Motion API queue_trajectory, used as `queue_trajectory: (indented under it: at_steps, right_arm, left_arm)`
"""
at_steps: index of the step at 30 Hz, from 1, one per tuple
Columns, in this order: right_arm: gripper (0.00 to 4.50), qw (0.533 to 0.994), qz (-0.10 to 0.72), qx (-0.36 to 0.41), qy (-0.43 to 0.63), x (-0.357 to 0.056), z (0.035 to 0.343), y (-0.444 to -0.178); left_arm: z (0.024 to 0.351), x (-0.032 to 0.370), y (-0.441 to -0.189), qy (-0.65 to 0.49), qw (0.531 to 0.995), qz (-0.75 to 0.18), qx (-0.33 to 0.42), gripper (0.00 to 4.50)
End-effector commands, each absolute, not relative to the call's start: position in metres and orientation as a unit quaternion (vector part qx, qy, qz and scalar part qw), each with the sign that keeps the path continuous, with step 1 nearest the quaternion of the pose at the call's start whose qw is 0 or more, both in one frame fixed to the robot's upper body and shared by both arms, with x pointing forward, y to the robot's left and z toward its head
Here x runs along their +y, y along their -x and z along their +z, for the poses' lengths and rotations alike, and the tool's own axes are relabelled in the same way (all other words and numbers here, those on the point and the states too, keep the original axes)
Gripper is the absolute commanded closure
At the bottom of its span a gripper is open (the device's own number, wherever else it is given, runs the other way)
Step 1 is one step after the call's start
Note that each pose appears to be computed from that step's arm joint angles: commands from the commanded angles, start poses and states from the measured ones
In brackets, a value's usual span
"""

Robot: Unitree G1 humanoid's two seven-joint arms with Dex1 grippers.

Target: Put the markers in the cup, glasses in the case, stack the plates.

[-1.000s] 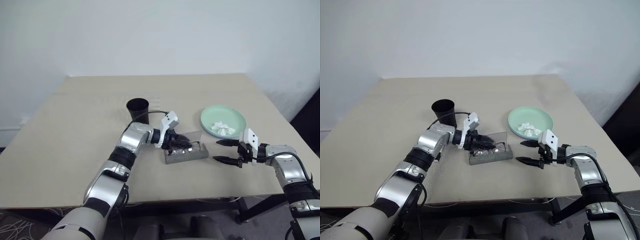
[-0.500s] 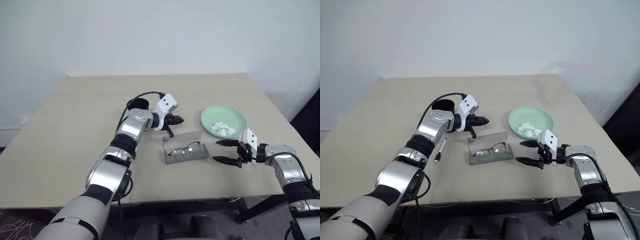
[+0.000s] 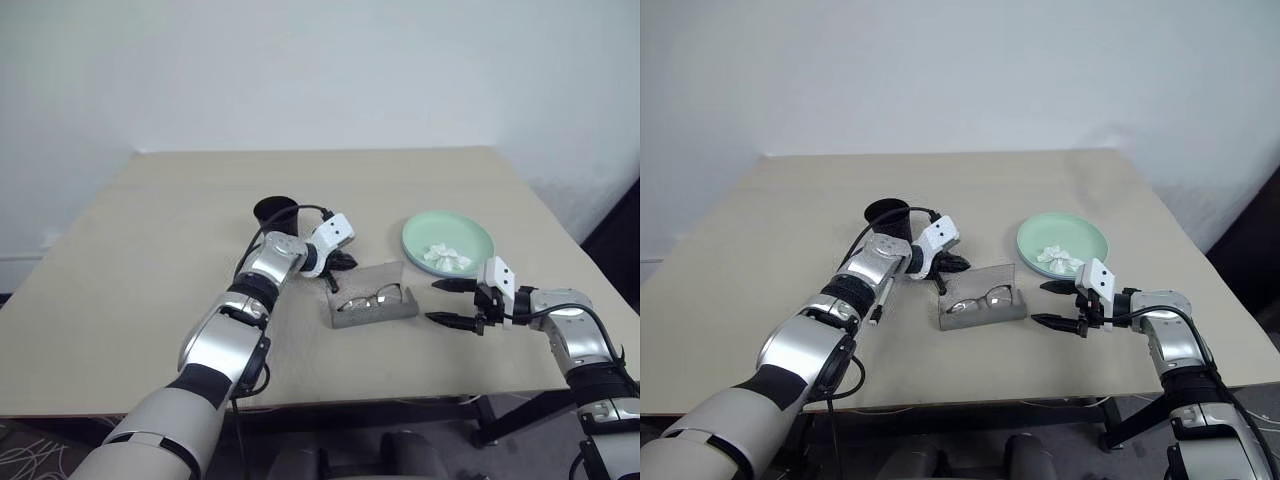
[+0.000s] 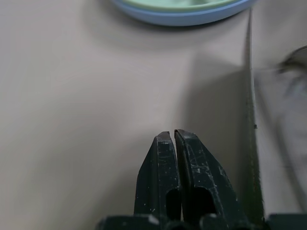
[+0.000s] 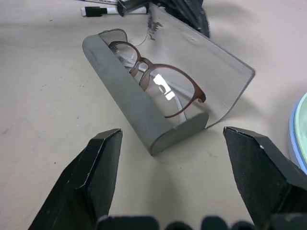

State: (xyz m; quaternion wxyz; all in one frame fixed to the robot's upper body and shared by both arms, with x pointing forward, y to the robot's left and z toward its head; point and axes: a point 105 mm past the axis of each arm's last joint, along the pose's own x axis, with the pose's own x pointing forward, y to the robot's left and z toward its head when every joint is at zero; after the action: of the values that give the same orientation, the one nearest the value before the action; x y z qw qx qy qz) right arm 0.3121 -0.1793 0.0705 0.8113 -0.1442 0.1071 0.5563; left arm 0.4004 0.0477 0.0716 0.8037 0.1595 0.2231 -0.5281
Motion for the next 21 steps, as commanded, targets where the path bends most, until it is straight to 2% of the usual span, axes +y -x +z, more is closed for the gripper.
queue_trajectory:
  at_steps: [1, 10, 21]
  right_arm:
    - [0.83, 0.818, 0.550, 0.078, 0.152, -0.183, 0.089, -0.317]
    - [0.83, 0.832, 0.544, 0.079, 0.076, -0.184, 0.100, -0.324]
    - [0.83, 0.831, 0.545, 0.079, 0.078, -0.181, 0.099, -0.326]
  left_arm:
    - [0.091, 0.038, -0.391, -0.134, 0.777, -0.581, 0.200, 4.48]
    - [0.088, 0.037, -0.365, -0.136, 0.733, -0.638, 0.194, 4.48]
    - [0.061, 0.042, -0.343, -0.226, 0.689, -0.653, 0.218, 4.48]
